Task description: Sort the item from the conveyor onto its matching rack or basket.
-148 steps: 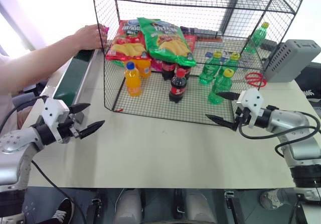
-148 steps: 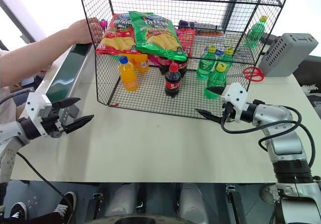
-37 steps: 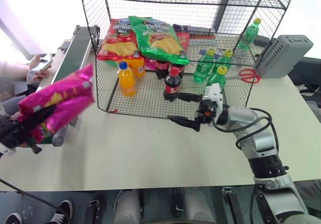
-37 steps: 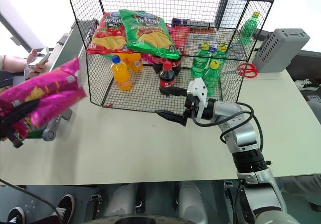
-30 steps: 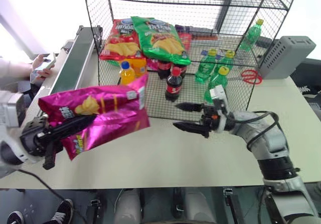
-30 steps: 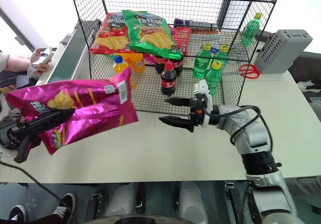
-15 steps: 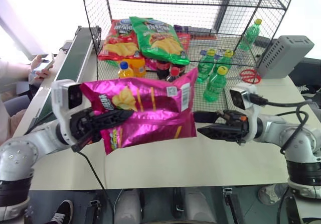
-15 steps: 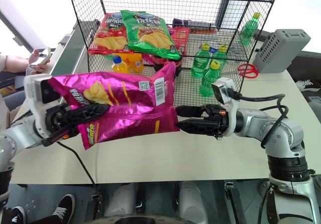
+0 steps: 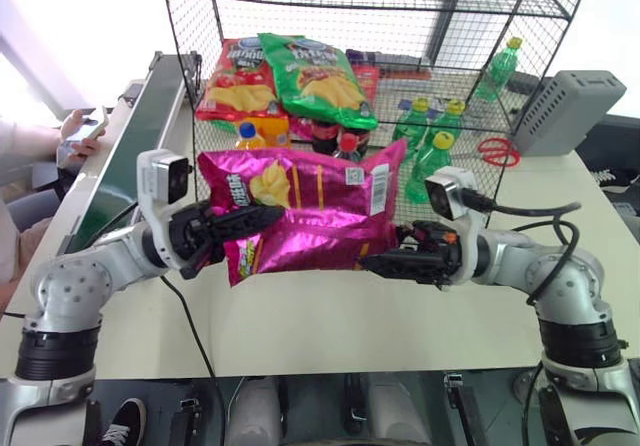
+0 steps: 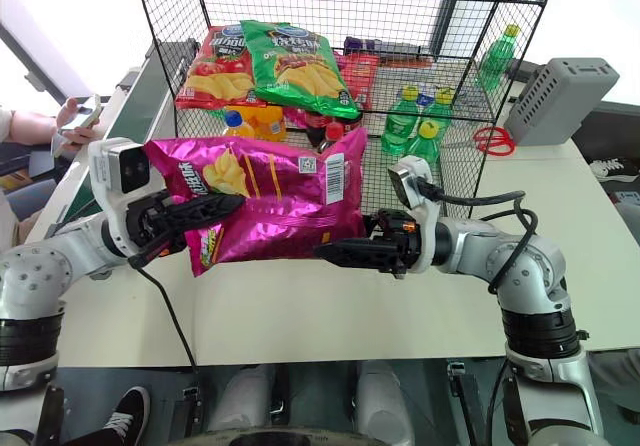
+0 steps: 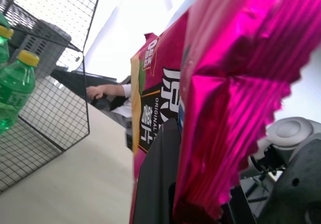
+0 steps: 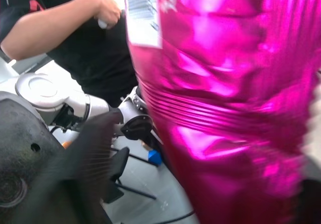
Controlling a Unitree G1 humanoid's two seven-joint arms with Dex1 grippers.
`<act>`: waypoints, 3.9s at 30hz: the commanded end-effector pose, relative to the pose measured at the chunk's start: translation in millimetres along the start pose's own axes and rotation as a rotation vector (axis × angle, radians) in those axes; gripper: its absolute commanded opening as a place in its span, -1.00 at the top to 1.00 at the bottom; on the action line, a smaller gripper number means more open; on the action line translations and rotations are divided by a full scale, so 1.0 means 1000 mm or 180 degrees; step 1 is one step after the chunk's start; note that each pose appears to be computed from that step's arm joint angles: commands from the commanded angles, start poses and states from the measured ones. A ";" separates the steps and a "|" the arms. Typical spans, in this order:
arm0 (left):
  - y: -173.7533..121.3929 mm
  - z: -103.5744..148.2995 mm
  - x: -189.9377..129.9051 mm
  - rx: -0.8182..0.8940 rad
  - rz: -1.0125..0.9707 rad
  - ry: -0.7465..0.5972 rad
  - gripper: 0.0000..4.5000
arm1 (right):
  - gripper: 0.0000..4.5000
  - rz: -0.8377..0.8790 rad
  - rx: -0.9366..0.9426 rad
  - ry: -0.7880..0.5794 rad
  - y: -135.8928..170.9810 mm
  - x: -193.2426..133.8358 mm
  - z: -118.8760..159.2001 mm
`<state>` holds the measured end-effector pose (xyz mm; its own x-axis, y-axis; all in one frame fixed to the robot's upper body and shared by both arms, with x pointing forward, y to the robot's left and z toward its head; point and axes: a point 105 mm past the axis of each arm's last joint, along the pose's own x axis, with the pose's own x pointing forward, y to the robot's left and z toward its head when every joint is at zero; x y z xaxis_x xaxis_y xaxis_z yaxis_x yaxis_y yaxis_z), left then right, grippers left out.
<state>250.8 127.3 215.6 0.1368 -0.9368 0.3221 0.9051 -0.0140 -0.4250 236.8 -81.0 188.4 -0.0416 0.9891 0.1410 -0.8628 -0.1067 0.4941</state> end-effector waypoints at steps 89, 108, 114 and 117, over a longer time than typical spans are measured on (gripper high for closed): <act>0.054 0.004 -0.002 0.1738 0.1133 0.0164 -1.00 | -0.99 -0.3422 -0.4306 0.0480 -0.056 -0.103 0.160; 0.051 0.003 0.005 0.1781 0.1113 0.0191 -1.00 | 0.99 -0.3815 -0.5469 0.1410 -0.066 -0.113 0.172; 0.051 0.005 0.006 0.1785 0.1123 0.0183 -1.00 | 0.99 -0.3863 -0.5654 0.1618 -0.073 -0.117 0.172; 0.051 0.004 0.004 0.1788 0.1136 0.0197 -1.00 | 0.99 -0.3871 -0.5474 0.1506 -0.075 -0.121 0.170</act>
<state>303.2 127.0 188.8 0.4822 -0.8593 0.1707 0.8742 0.4847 -0.0290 395.4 -206.7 260.9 0.8885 0.4517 0.0812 -0.0677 0.3040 -0.9503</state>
